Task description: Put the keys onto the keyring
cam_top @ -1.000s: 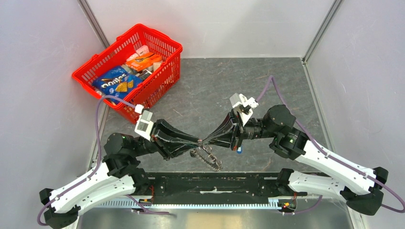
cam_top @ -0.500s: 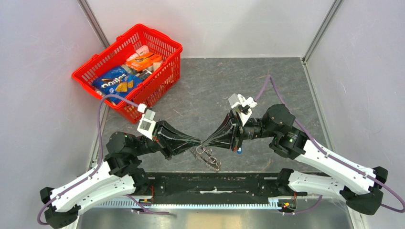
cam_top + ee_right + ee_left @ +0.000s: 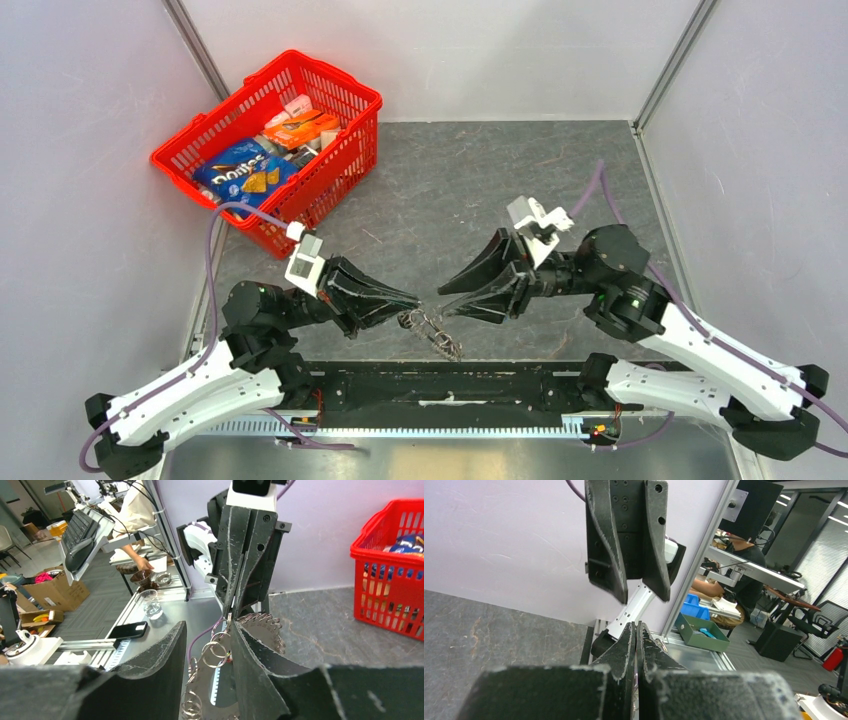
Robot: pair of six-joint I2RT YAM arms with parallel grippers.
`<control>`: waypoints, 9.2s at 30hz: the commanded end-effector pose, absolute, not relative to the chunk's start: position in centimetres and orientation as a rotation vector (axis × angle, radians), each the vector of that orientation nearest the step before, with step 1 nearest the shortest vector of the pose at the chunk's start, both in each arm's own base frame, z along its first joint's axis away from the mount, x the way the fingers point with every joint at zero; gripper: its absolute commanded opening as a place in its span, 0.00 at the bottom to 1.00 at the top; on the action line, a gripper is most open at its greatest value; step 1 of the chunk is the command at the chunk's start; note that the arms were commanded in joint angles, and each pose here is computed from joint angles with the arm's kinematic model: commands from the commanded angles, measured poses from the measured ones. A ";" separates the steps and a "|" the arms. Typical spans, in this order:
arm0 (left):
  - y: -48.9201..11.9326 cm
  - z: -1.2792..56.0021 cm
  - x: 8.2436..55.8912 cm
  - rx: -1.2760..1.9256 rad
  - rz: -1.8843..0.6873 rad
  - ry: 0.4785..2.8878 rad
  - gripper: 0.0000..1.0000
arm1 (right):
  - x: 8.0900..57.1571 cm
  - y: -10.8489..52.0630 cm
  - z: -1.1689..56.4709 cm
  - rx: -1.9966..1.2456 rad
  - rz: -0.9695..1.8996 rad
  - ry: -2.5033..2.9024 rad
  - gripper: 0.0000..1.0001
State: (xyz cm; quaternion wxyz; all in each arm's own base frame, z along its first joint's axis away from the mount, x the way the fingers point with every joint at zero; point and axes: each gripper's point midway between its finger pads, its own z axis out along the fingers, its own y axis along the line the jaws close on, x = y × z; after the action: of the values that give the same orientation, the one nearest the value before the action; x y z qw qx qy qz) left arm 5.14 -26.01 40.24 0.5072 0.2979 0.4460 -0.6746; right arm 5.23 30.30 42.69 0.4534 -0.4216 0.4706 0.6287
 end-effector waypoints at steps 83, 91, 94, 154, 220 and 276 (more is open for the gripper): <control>-23.6 44.1 4.0 0.610 -1.691 0.836 0.02 | 1.7 31.3 41.9 -1.073 1.975 1.463 0.37; -23.7 43.9 4.4 0.600 -1.679 0.849 0.02 | 1.4 31.0 42.0 -1.091 1.976 1.446 0.31; -23.7 43.9 4.4 0.599 -1.679 0.850 0.02 | 1.3 30.9 42.3 -1.091 1.976 1.432 0.30; -23.4 43.4 6.1 0.485 -1.663 0.952 0.24 | 3.0 29.2 45.4 -0.996 1.734 1.215 0.00; -28.6 23.5 7.8 0.607 -1.554 1.804 0.78 | -0.5 20.5 13.7 -0.742 1.351 2.565 0.54; -24.0 11.2 7.1 0.141 -1.506 2.172 0.70 | 11.6 25.2 12.5 -0.300 0.899 2.402 0.00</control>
State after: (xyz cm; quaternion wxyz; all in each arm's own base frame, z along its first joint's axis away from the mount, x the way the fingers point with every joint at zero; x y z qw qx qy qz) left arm 6.57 -23.71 9.10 0.2245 0.0493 0.8109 -0.5382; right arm 8.65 24.08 6.94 0.1856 -0.0955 0.9243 0.3196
